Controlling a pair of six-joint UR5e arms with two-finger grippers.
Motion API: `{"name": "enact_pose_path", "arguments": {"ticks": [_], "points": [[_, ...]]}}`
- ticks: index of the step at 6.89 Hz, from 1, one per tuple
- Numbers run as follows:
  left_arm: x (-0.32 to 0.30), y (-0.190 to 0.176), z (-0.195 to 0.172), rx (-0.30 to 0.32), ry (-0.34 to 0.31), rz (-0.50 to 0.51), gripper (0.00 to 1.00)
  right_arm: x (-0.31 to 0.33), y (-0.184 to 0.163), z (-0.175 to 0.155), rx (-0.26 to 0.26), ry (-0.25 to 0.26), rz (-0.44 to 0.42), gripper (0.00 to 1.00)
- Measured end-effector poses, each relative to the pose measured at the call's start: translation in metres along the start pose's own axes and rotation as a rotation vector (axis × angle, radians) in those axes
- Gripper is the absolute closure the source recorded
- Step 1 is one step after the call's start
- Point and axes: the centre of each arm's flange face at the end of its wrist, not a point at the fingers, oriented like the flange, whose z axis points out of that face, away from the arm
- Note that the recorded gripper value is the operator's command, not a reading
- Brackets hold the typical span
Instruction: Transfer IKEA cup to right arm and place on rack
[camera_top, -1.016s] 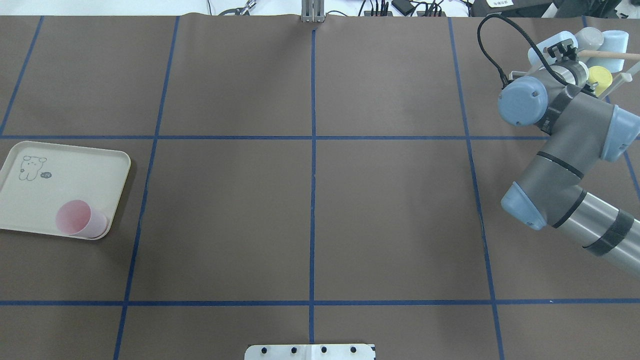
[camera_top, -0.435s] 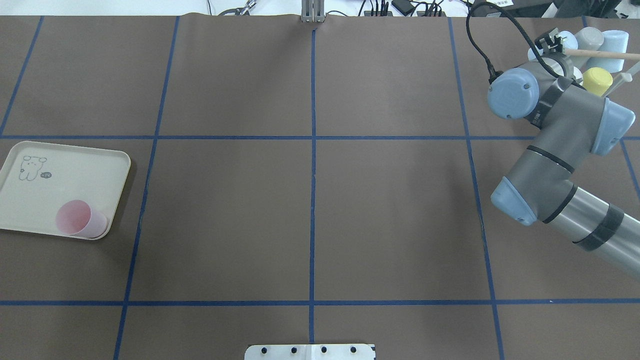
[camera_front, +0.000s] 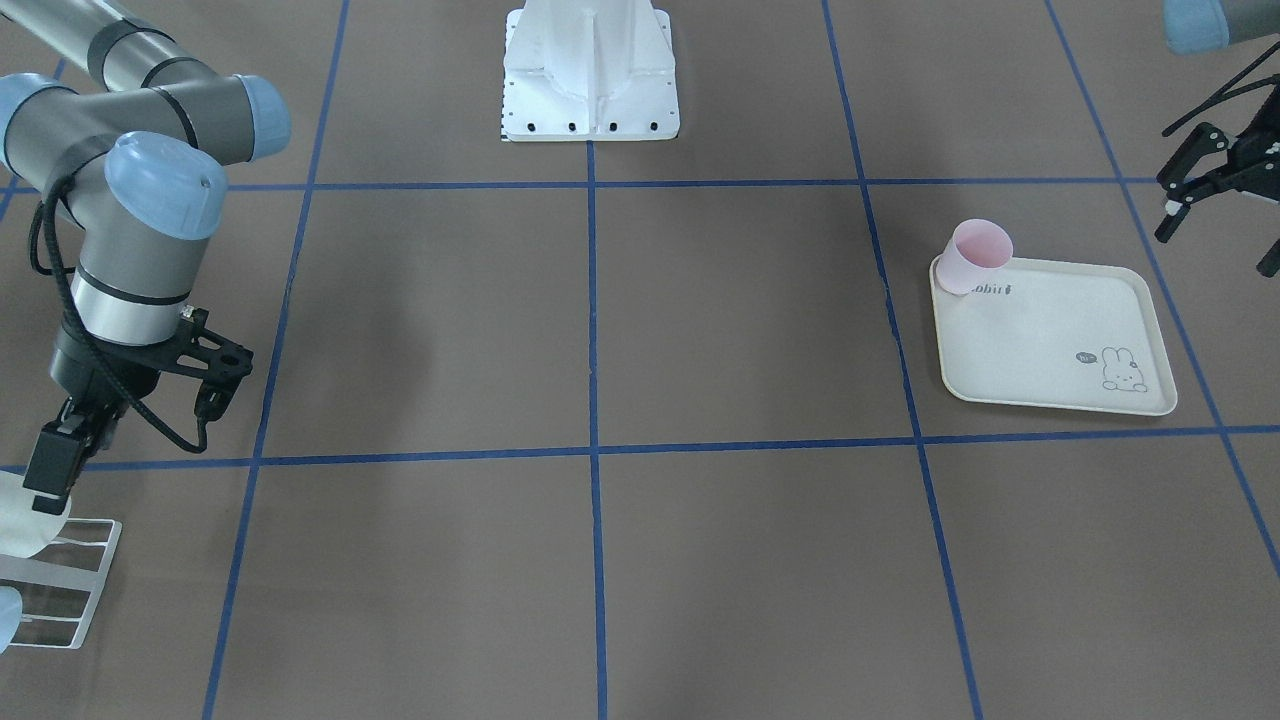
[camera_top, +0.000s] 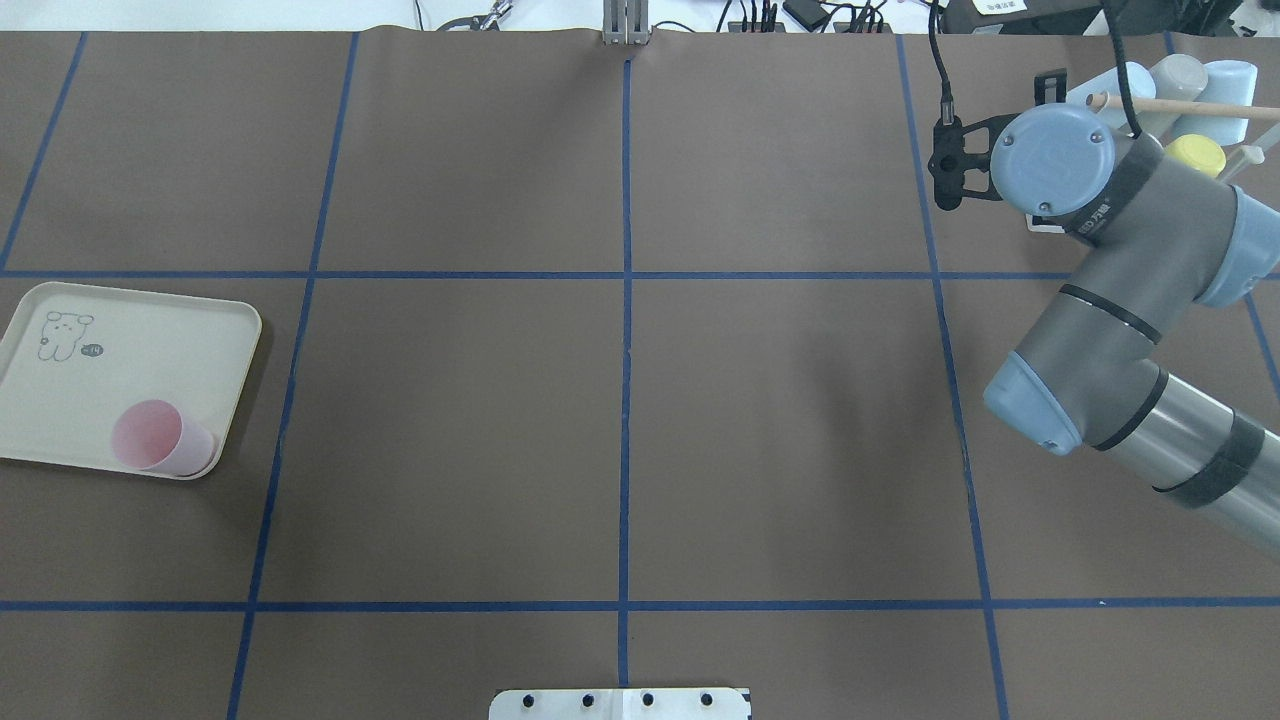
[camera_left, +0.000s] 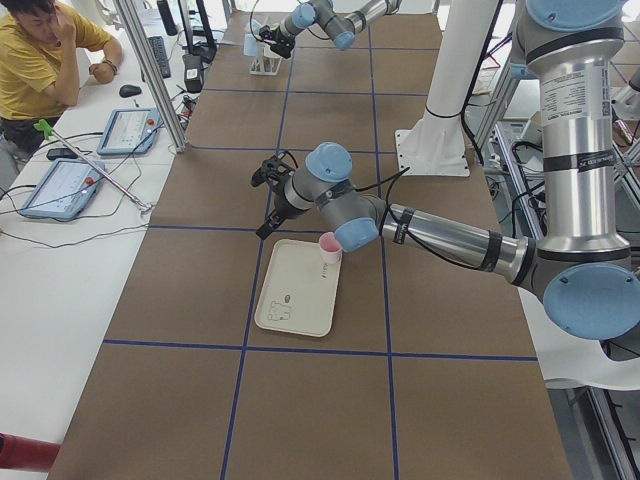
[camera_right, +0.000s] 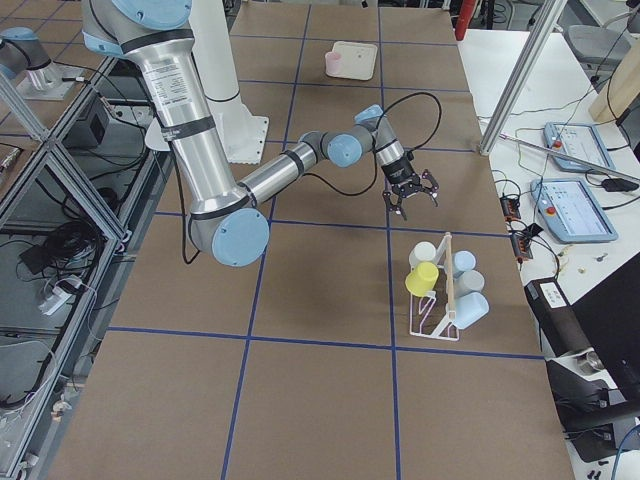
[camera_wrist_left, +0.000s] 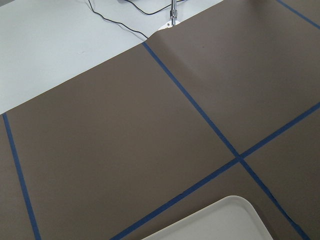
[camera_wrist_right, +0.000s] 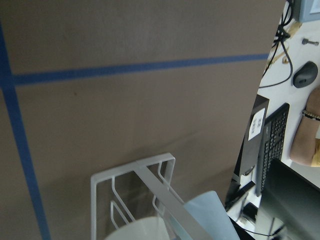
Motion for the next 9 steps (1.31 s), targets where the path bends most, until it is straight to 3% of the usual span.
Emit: {"name": "enact_pose_path", "arguments": {"ticks": [3,5,6,7,9], "points": [[0.039,0.057,0.031,-0.030,0.054,-0.126,0.00,-0.026,-0.009,-0.042,0.392,-0.250,0.461,0.01],[0.073,0.098,0.061,-0.074,0.053,-0.189,0.00,-0.036,-0.007,-0.073,0.623,-0.413,0.693,0.01],[0.088,0.115,0.079,-0.093,0.043,-0.213,0.00,-0.038,-0.007,-0.085,0.700,-0.465,0.766,0.01],[0.091,0.132,0.094,-0.103,0.035,-0.219,0.01,-0.038,-0.006,-0.092,0.744,-0.492,0.800,0.01],[0.074,0.162,0.113,-0.081,0.040,-0.217,0.18,-0.040,-0.006,-0.092,0.760,-0.507,0.815,0.01]]}}
